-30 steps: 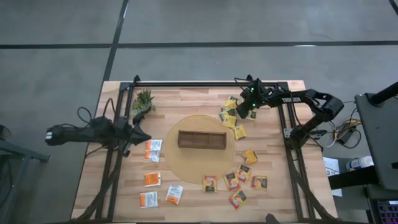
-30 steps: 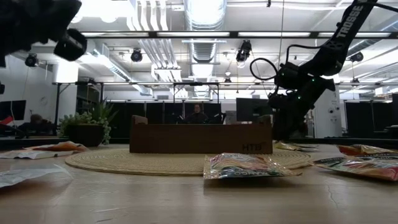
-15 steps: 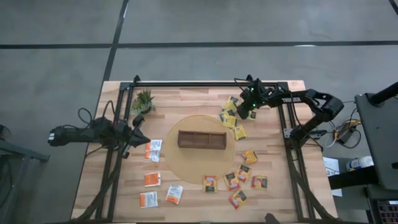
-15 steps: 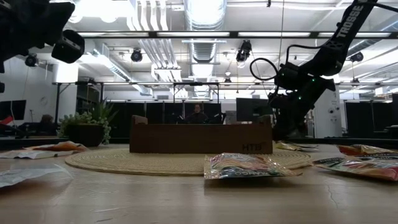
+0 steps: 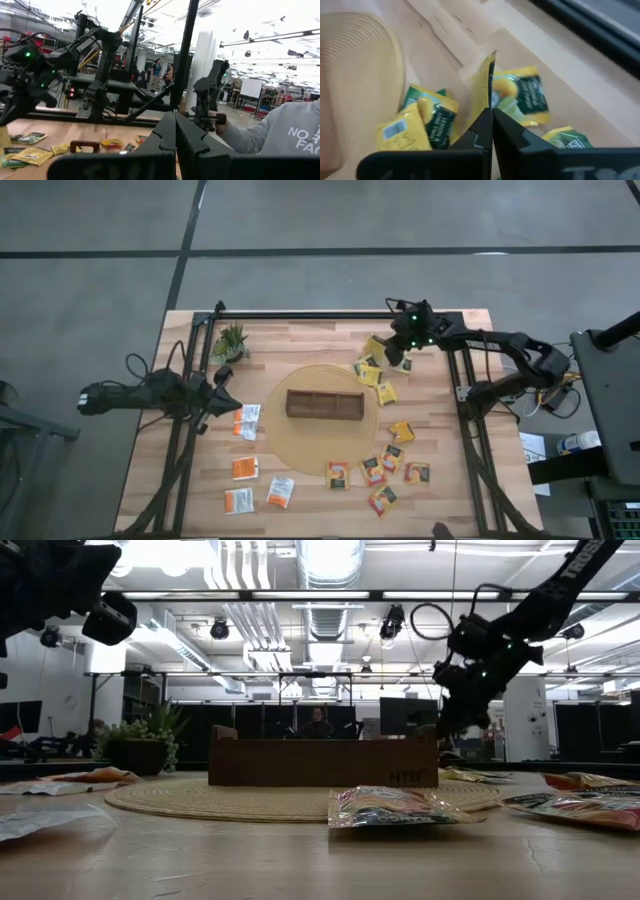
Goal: Pick & Place Tea
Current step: Put the yellow tea bag into the right of the wooden organizer
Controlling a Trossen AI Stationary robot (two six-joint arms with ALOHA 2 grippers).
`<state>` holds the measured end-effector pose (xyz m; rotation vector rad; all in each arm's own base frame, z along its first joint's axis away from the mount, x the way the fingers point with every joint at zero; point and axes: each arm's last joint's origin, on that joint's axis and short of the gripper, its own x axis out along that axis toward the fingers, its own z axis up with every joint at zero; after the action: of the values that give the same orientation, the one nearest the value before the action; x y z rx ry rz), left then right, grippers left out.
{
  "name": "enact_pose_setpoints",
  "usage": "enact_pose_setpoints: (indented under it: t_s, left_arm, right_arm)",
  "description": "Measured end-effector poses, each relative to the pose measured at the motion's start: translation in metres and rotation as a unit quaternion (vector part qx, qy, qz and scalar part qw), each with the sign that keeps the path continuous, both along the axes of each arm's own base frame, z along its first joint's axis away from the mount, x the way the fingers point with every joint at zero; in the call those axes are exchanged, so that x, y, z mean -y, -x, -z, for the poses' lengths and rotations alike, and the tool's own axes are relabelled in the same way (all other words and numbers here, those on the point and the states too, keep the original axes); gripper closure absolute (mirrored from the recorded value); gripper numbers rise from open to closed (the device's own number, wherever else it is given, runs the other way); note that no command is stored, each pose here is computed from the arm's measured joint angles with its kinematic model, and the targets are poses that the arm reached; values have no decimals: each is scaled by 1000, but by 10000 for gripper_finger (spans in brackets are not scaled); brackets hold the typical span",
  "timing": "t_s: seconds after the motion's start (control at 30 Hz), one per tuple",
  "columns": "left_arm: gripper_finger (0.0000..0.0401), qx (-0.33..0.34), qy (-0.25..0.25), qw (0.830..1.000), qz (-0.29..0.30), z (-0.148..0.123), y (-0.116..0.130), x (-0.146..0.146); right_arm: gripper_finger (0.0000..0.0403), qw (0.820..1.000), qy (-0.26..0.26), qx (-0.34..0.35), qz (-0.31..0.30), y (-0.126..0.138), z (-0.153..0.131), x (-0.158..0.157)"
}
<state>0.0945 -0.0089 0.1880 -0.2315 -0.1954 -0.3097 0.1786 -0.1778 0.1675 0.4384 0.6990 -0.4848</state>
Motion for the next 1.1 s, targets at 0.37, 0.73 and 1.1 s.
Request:
enact_pose_setpoints:
  t_s: [0.37,0.73,1.1]
  left_arm:
    - [401,-2,0,1000,0,0,0,0]
    - [401,-2,1,1000,0,1,0,0]
    - [401,-3,1,1000,0,1,0,0]
  right_arm:
    - [395,996,61,48,-41,7,-42,-38]
    - [395,989,79,78,-102,7,-63,-72]
    - [394,994,66,34,-84,8,-53,-70]
